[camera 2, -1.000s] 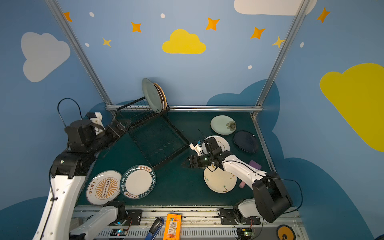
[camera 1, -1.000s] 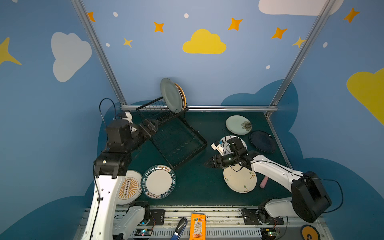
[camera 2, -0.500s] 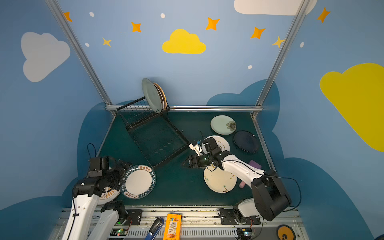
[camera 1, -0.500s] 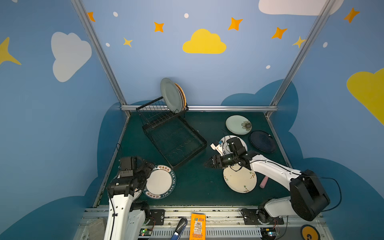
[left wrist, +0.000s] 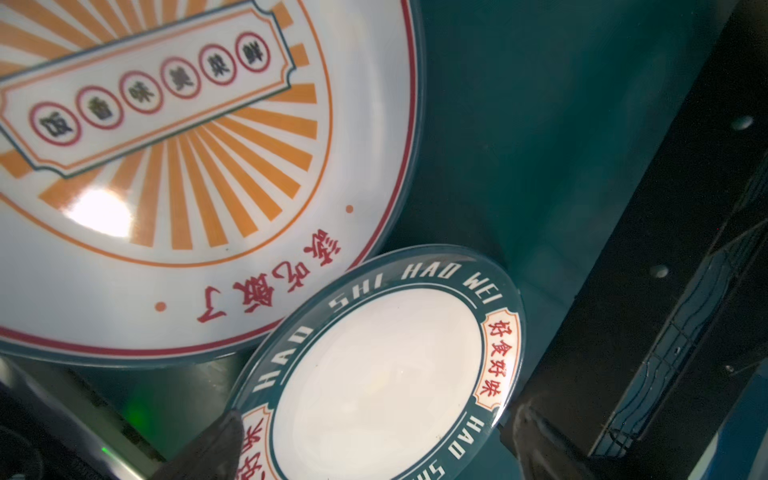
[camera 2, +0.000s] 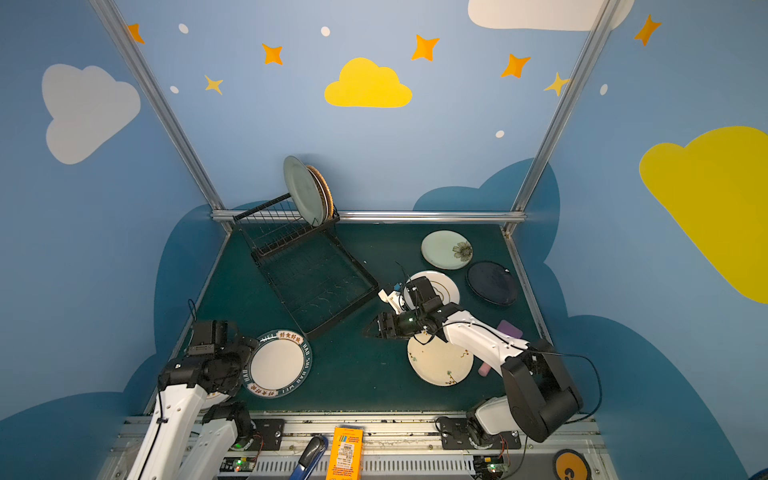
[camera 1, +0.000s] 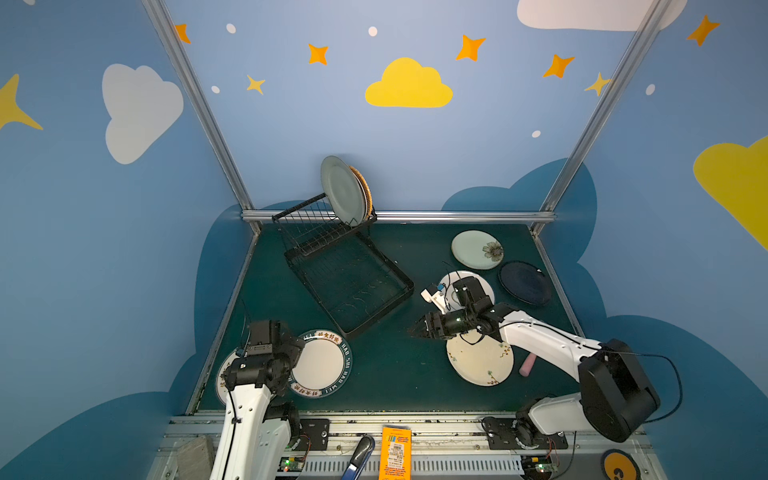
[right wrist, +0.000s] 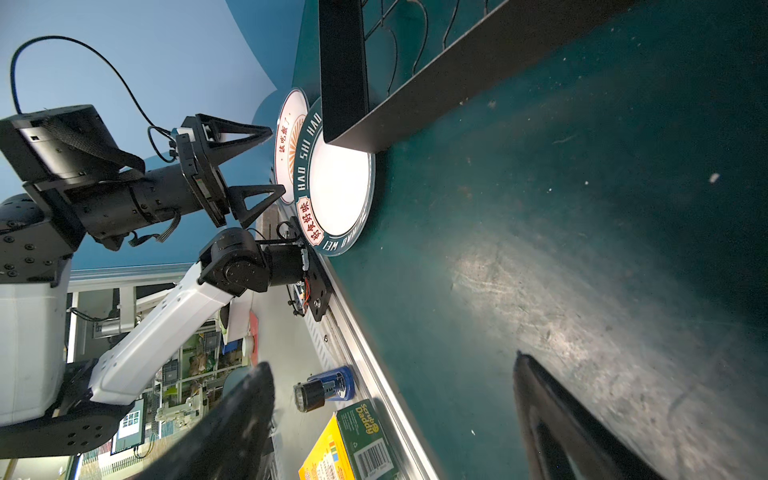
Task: Load the plates into the dish rack
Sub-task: 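Lower the left gripper onto the rim of the green-rimmed white plate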
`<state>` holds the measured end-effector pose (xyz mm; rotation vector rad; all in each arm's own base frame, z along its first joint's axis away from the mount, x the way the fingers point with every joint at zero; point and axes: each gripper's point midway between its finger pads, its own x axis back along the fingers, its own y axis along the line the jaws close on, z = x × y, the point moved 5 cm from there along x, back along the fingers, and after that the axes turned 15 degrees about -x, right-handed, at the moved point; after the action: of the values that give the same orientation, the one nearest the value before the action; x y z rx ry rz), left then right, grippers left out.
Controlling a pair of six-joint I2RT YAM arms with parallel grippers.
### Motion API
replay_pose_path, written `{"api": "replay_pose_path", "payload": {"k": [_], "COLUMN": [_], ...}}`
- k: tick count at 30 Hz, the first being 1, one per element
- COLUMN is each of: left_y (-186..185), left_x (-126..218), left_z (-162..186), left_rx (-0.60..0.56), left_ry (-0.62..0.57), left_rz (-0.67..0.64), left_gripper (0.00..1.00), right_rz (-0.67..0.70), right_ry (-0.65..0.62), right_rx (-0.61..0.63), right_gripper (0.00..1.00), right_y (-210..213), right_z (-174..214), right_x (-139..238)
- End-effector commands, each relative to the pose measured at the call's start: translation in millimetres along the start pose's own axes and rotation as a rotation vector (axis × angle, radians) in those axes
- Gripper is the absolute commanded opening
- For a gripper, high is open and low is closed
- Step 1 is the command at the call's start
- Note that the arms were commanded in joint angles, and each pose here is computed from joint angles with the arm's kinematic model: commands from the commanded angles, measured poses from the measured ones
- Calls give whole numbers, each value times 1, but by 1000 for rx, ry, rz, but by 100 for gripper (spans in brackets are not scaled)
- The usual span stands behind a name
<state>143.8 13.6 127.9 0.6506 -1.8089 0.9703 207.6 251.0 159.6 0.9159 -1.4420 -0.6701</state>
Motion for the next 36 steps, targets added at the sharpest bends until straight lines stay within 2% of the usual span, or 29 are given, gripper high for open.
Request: {"api": "replay_pose_path", "payload": {"k": [1, 6, 14, 19, 24, 32, 36], "left_y": [5, 2, 6, 1, 4, 13, 14], "left_x": [-6, -18, -23, -12, -2, -4, -10], "left_z": [-3, 0, 0, -8, -9, -4, -1], "left_rx": [9, -8, -16, -47, -41, -36, -37], "left_ry": [-4, 30, 71, 21, -8, -9, 5], "left_rz": [-57, -40, -116, -102, -115, -208, -214], "left_gripper": [100, 97, 96, 100, 100, 100, 100], "right_rz": [-8, -7, -11, -15, -24, -23, -23], "right_ry": [-7, -7, -15, -17, -8, -8, -12], "right_rx": [13, 19, 29, 30, 25, 36, 36], "right_gripper": [88, 88, 88, 88, 88, 88, 88], "right_y": [3, 3, 6, 6, 4, 4, 3], "right_z": [2, 3, 1, 1, 0, 1, 1], "right_x": [2, 3, 4, 4, 1, 2, 3]}}
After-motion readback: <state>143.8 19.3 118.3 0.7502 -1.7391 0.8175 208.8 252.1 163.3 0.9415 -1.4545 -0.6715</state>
